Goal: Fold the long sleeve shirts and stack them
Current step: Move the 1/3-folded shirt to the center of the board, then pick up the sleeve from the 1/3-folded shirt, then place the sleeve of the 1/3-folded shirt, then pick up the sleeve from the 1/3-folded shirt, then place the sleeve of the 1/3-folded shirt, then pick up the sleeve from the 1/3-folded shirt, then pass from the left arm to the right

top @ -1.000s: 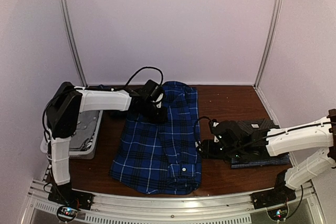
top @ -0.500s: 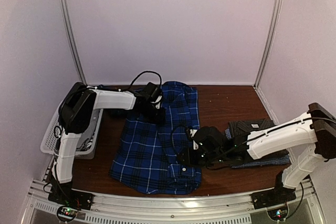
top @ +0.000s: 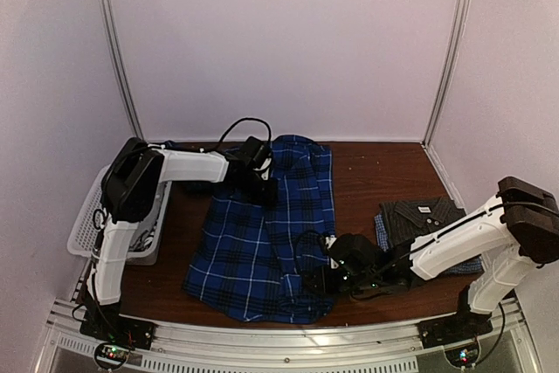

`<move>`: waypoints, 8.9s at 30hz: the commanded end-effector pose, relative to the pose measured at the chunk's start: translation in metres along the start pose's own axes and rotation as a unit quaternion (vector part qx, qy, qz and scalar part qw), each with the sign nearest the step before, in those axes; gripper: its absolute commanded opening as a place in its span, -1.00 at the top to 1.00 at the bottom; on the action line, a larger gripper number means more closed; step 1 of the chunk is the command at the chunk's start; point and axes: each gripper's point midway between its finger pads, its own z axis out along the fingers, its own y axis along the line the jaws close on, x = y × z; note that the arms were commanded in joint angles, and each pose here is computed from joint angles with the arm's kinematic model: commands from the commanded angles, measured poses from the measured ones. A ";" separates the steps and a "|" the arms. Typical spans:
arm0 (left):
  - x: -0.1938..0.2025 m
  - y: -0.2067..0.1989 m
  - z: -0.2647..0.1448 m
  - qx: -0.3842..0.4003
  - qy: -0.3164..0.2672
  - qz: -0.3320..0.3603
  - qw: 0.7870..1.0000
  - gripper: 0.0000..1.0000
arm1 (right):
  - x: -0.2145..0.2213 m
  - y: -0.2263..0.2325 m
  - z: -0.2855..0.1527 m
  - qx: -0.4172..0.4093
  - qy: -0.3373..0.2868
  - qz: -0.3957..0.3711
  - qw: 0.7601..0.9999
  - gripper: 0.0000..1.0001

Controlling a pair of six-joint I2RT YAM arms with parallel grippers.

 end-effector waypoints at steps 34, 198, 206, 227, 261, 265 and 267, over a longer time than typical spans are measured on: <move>-0.068 -0.026 -0.096 0.013 -0.099 -0.029 0.995 0.24 | -0.079 -0.016 -0.085 0.041 -0.112 -0.004 0.993 0.17; 0.170 -0.082 -0.153 0.259 0.033 0.170 0.950 0.16 | -0.149 0.031 -0.070 -0.022 -0.187 -0.059 0.980 -0.43; 0.159 -0.043 -0.162 0.145 0.007 0.105 0.984 0.06 | -0.135 0.031 -0.041 0.005 -0.146 -0.086 0.986 -0.40; 0.132 -0.031 -0.110 0.058 0.024 0.025 0.998 0.30 | -0.126 0.034 -0.020 0.014 -0.126 -0.095 0.987 -0.37; 0.068 -0.074 -0.216 0.271 -0.088 0.104 0.953 1.00 | -0.108 0.085 -0.029 -0.211 -0.123 -0.058 0.968 -0.89; 0.062 -0.076 -0.221 0.284 -0.097 0.101 0.949 1.00 | -0.114 0.101 -0.027 -0.258 -0.128 -0.031 0.957 -0.90; 0.059 -0.078 -0.223 0.291 -0.100 0.098 0.946 1.00 | -0.116 0.105 -0.021 -0.270 -0.126 -0.017 0.955 -0.91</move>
